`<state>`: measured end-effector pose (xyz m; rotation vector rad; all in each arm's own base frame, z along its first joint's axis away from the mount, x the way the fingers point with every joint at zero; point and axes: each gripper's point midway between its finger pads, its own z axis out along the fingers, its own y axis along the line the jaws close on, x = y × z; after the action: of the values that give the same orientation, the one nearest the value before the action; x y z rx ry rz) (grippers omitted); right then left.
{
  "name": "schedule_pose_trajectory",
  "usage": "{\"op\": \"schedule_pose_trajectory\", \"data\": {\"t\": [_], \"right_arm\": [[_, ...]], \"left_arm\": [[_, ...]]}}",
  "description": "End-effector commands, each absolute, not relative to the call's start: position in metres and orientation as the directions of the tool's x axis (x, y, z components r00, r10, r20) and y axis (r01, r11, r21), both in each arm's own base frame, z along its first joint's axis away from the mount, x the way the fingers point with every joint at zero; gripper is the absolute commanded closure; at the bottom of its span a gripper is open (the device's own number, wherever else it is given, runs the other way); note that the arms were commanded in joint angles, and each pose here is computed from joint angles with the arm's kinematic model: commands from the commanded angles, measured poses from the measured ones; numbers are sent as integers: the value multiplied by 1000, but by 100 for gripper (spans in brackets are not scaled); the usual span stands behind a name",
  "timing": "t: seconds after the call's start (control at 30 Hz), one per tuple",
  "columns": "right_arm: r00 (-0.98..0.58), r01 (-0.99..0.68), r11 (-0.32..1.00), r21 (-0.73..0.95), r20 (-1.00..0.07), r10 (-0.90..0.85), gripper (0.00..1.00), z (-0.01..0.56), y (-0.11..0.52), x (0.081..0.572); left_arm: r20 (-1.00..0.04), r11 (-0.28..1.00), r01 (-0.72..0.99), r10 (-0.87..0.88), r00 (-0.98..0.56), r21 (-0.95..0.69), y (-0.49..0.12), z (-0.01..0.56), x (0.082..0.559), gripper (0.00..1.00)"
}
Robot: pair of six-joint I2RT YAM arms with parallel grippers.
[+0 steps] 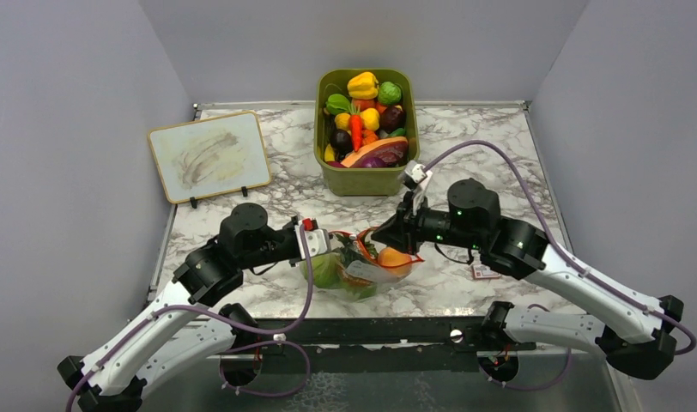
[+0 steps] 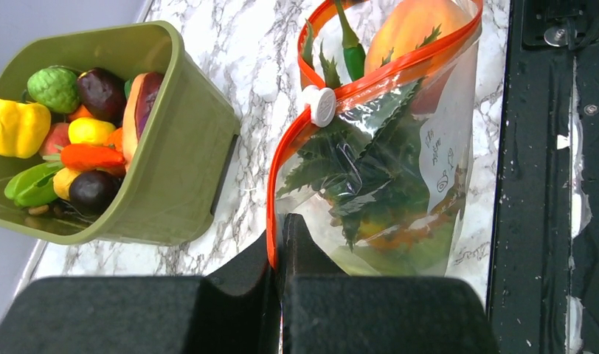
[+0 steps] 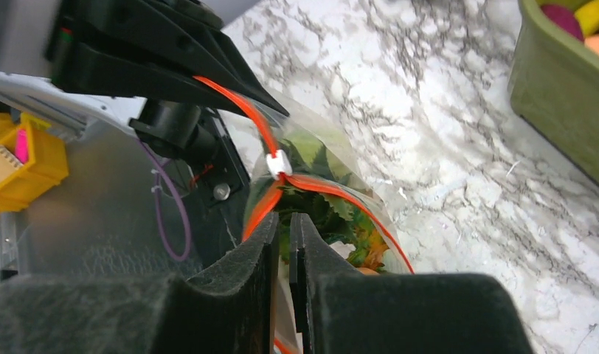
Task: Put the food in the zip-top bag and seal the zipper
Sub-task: Adjust the zipper food storage bag at the center of the board.
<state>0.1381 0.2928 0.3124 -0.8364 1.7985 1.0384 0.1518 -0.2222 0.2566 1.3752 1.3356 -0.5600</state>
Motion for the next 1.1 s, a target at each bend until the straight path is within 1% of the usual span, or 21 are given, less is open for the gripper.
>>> {"op": "schedule_pose_trajectory", "data": {"t": [0.0, 0.07, 0.17, 0.2, 0.27, 0.33, 0.4, 0.47, 0.53, 0.6, 0.63, 0.67, 0.73, 0.77, 0.9, 1.0, 1.07], "right_arm": [[-445, -823, 462, 330, -881, -163, 89, 284, 300, 146], [-476, -817, 448, 363, -863, -169, 88, 271, 305, 143], [-503, -822, 393, 411, -849, -163, 87, 259, 316, 136], [-505, -823, 386, 416, -848, -163, 88, 256, 319, 136], [-487, -837, 353, 418, -863, -136, 84, 258, 328, 138], [-474, -851, 295, 434, -877, -77, 80, 261, 337, 136], [-444, -879, 193, 436, -896, -1, 79, 269, 345, 127], [-445, -876, 174, 450, -893, 67, 79, 268, 346, 128], [-443, -872, 182, 455, -890, 105, 79, 262, 346, 132], [-449, -858, 222, 463, -886, 116, 79, 249, 346, 140], [-467, -842, 260, 473, -880, 89, 79, 235, 347, 144], [-487, -817, 323, 477, -872, 57, 79, 225, 350, 152], [-536, -756, 478, 447, -842, -61, 80, 187, 349, 163], [-554, -743, 515, 427, -825, -115, 80, 173, 350, 164], [-621, -700, 614, 365, -735, -271, 81, 119, 341, 146], [-644, -673, 682, 287, -681, -348, 82, 91, 327, 136], [-658, -653, 711, 259, -659, -365, 83, 84, 319, 136]], "left_arm": [[-895, 283, 875, 336, 293, 393, -223, 276, 159, 100], [-897, 298, 869, 329, 295, 395, -222, 277, 161, 100], [-902, 320, 861, 311, 300, 396, -221, 279, 162, 100], [-904, 327, 858, 303, 302, 396, -221, 280, 163, 100], [-906, 331, 858, 297, 300, 392, -222, 278, 163, 100], [-909, 330, 862, 296, 293, 385, -223, 273, 163, 100], [-914, 326, 868, 287, 286, 373, -226, 268, 163, 100], [-922, 323, 876, 268, 279, 359, -228, 264, 161, 100], [-927, 317, 882, 255, 274, 348, -230, 261, 159, 100], [-931, 314, 888, 252, 264, 337, -232, 257, 159, 100], [-931, 316, 888, 256, 259, 334, -232, 255, 160, 100], [-931, 319, 887, 260, 257, 334, -232, 253, 161, 100], [-929, 332, 879, 263, 261, 341, -230, 253, 164, 100], [-928, 345, 872, 261, 267, 348, -229, 254, 166, 100], [-918, 388, 840, 275, 288, 379, -225, 262, 175, 100], [-912, 411, 822, 285, 296, 395, -222, 267, 180, 100], [-911, 429, 811, 288, 295, 398, -220, 268, 183, 100]]}}
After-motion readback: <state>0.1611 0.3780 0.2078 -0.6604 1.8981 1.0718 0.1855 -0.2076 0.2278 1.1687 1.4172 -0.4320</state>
